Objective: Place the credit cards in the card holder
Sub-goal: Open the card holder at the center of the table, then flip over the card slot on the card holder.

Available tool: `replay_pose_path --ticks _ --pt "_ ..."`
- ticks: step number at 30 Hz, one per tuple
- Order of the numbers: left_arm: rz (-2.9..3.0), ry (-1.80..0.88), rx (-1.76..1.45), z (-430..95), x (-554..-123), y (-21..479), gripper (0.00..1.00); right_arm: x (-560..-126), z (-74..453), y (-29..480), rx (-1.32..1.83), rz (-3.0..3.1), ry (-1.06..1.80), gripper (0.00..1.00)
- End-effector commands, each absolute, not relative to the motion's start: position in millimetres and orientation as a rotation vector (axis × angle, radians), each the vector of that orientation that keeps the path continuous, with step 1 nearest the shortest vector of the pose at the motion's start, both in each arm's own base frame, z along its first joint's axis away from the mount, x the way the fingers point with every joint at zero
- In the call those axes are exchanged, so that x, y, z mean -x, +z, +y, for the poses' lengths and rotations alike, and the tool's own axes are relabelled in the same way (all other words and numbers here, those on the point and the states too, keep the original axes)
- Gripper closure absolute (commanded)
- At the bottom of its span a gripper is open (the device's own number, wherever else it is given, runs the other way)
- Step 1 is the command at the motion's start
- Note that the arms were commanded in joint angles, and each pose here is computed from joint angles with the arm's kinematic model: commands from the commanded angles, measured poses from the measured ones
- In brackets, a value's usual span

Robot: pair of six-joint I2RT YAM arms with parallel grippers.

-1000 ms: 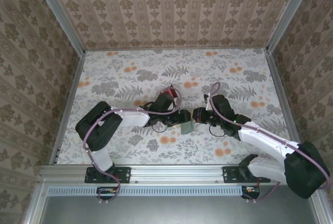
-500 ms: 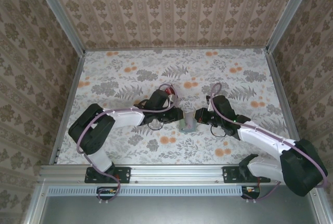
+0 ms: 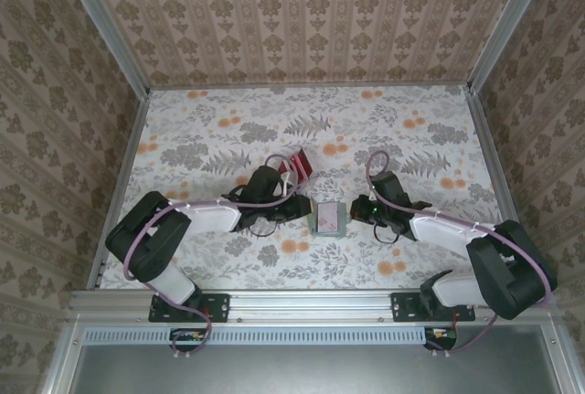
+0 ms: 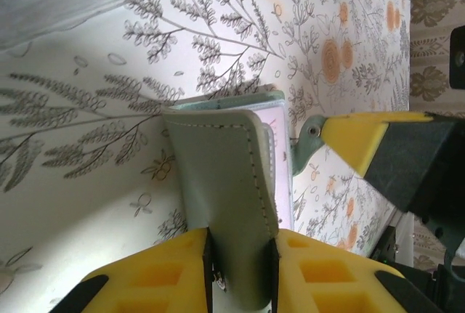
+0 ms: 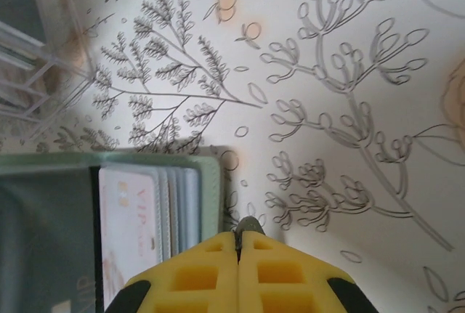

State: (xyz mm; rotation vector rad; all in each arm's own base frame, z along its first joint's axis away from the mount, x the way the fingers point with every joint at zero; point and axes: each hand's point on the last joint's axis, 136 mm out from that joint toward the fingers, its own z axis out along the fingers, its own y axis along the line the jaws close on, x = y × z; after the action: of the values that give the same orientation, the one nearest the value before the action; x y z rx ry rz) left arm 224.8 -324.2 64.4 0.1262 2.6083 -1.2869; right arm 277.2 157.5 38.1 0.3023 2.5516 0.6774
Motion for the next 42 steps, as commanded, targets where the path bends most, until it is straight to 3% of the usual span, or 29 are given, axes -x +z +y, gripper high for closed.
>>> replay_pose_path --ticks 1,6,11,15,22,29,42 --pt "2.722 -1.154 -0.074 -297 -208 38 0.67 -276 139 30 -0.333 2.577 0.586 0.89" --pt "2.760 -1.075 -0.021 -275 -196 24 0.49 -279 131 48 -0.310 2.567 0.559 0.78" --pt "2.760 -1.038 -0.005 -266 -192 23 0.44 -283 130 75 -0.247 2.562 0.545 0.60" --pt "2.753 -1.043 -0.024 -270 -195 27 0.43 -284 129 96 -0.220 2.546 0.566 0.56" --pt "2.768 -1.016 -0.068 -274 -199 27 0.43 -266 172 129 -0.001 2.524 0.800 0.63" --pt "2.780 -1.007 -0.070 -279 -203 23 0.47 -248 200 89 0.096 2.656 0.754 0.65" --pt "2.786 -1.001 -0.076 -281 -200 21 0.48 -254 194 38 0.020 2.814 0.583 0.63"
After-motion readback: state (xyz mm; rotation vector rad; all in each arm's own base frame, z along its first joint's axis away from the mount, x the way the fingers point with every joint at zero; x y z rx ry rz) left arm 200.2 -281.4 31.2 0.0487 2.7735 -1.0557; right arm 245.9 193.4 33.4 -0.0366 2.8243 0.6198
